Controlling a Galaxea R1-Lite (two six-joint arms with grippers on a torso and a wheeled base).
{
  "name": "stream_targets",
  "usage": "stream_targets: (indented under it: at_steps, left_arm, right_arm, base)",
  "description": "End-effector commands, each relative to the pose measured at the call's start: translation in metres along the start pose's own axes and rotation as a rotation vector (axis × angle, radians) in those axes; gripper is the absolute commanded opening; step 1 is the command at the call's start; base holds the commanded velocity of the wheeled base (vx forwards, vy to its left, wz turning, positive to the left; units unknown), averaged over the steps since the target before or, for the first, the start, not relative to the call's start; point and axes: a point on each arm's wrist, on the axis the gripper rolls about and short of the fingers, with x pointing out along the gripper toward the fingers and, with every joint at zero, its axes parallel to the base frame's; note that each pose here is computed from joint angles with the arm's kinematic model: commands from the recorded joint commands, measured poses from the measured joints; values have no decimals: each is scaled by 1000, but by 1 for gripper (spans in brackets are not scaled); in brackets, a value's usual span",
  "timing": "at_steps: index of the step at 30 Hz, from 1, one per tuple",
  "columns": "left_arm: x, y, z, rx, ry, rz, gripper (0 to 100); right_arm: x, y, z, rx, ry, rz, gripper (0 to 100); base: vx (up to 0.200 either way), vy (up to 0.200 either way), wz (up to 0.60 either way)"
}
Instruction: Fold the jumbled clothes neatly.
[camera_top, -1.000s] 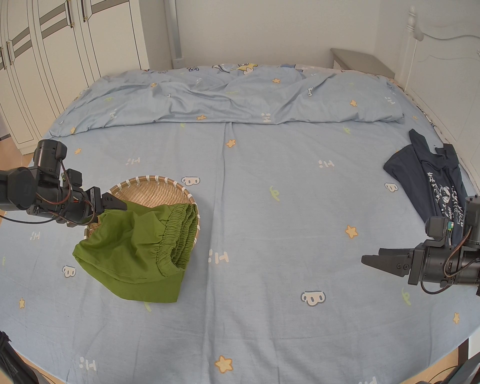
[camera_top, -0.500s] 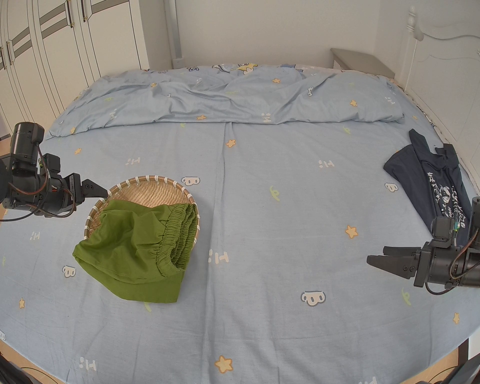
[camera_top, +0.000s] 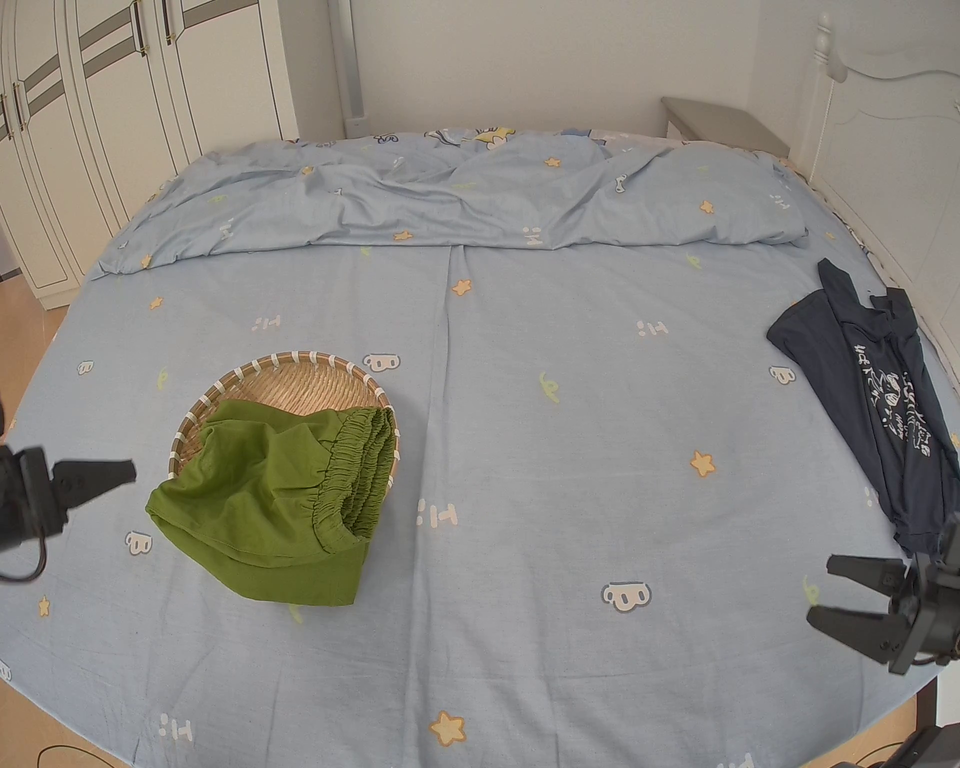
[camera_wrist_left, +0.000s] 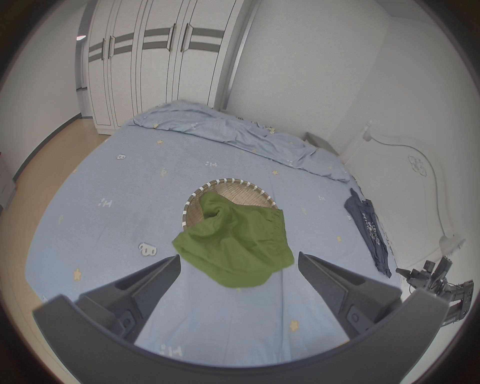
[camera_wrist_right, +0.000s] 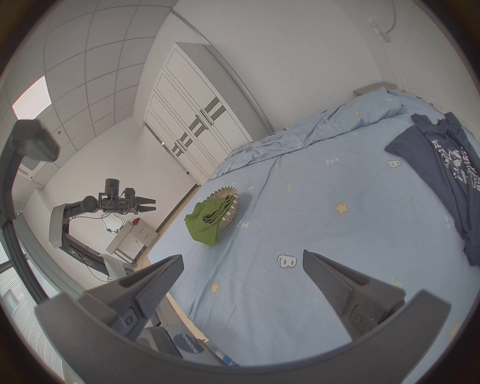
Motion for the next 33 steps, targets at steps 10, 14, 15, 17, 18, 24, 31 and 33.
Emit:
stream_targets:
  at_steps: [10, 14, 15, 17, 18, 24, 31, 33]
  left_arm:
    - [-75, 18, -174, 23, -162, -46, 100]
    - [-73, 22, -193, 38, -191, -55, 100]
    - [-69, 25, -201, 41, -197, -62, 100]
    - [-69, 27, -204, 48, -216, -95, 100]
    - [-69, 27, -204, 47, -217, -97, 100]
    - [-71, 32, -214, 198, -365, -13, 100]
    - [-58, 41, -212, 308, -556, 306, 100]
    - [-58, 40, -212, 316, -557, 284, 100]
  right_arm:
    - [-90, 32, -104, -65, -129, 9, 100]
    - [-90, 30, -103, -54, -148, -58, 100]
    - [-90, 29, -103, -53, -157, -94, 100]
    - [-90, 28, -102, -56, -166, -132, 100]
    - [-90, 28, -102, -56, -167, -136, 100]
    - [-92, 22, -102, -68, -236, -465, 100]
    - [-95, 17, -102, -200, -241, -796, 100]
    - [-95, 17, -101, -229, -225, -832, 100]
  base:
    - [0, 0, 0]
    - [0, 0, 0]
    - [0, 0, 0]
    - [0, 0, 0]
    - [0, 0, 0]
    - [0, 0, 0]
    - [0, 0, 0]
    - [0, 0, 0]
